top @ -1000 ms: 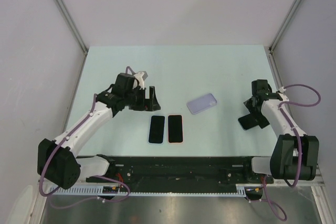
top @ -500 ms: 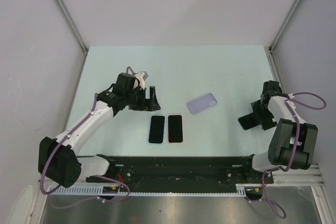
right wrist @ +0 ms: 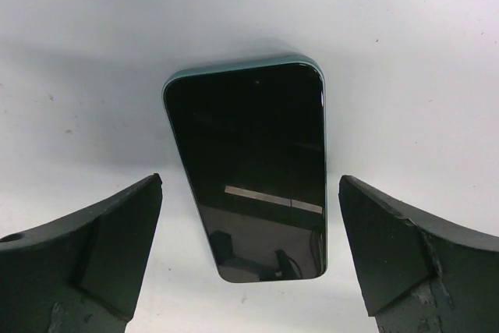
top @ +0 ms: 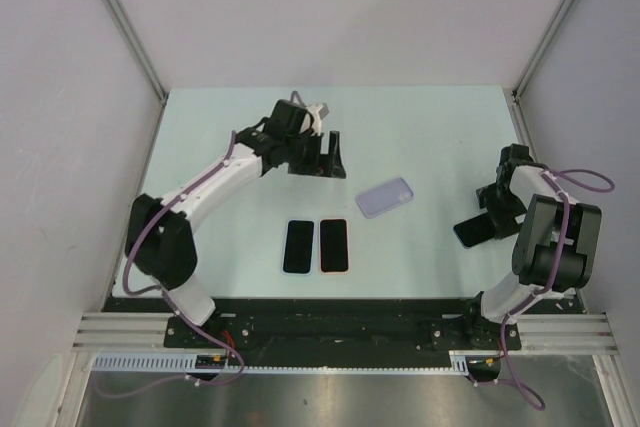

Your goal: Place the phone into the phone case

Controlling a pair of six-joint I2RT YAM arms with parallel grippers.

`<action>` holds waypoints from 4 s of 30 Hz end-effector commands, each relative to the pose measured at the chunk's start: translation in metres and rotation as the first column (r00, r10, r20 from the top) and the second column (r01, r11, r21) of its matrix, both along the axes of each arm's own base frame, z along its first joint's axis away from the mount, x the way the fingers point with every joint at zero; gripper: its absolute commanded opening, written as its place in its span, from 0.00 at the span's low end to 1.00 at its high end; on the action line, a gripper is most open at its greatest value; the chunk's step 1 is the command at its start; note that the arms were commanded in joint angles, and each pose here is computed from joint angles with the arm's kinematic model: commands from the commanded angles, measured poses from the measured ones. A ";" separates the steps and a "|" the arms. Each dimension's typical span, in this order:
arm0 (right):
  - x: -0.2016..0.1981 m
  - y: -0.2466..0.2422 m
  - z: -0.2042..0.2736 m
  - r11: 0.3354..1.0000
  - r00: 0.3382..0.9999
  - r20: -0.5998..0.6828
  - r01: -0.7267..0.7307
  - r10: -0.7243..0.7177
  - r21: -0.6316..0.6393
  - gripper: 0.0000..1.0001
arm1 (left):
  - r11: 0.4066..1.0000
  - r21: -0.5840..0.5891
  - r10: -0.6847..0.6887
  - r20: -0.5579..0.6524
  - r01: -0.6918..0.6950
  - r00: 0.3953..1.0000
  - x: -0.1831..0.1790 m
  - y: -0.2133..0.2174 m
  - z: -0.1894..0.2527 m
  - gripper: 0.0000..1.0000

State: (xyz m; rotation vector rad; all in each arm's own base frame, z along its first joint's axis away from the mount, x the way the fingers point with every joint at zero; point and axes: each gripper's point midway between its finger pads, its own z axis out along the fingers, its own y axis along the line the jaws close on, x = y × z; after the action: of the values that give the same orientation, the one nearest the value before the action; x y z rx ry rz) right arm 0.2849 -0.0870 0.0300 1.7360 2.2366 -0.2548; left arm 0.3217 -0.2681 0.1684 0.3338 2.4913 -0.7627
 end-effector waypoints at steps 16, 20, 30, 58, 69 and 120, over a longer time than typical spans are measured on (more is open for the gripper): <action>-0.007 -0.008 -0.003 0.999 0.993 -0.107 -0.049 0.047 -0.016 0.98 | 0.987 -0.008 -0.163 -0.040 0.163 0.986 0.080 -0.102 -0.087 0.84; -0.006 -0.009 0.000 0.997 0.992 -0.102 -0.078 0.076 -0.021 0.98 | 0.976 -0.040 -0.216 -0.061 0.213 0.975 0.070 -0.117 -0.102 0.82; -0.005 -0.007 0.006 0.992 0.988 -0.084 -0.130 0.129 -0.007 0.98 | 0.966 -0.060 -0.258 -0.145 0.252 0.955 0.031 -0.134 -0.127 0.81; -0.006 0.003 0.025 0.964 0.964 -0.032 -0.264 0.265 0.023 0.98 | 0.869 -0.310 -0.425 -0.073 0.385 0.902 -0.102 -0.162 -0.050 0.81; -0.015 0.013 0.030 0.976 0.977 -0.026 -0.208 0.210 0.070 1.00 | 0.915 0.021 -0.401 0.123 0.402 0.908 -0.099 -0.083 0.037 0.97; -0.010 0.017 -0.022 0.974 0.971 -0.093 -0.212 0.219 0.073 0.82 | 0.973 0.200 -0.173 0.286 0.118 0.942 -0.071 -0.001 0.042 0.96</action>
State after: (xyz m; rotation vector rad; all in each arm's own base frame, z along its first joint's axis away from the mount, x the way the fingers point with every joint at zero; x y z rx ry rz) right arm 0.2754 -0.0727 0.0159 1.6651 2.4151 -0.2452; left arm 0.2484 -0.2621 0.2060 0.6582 2.2797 -0.4657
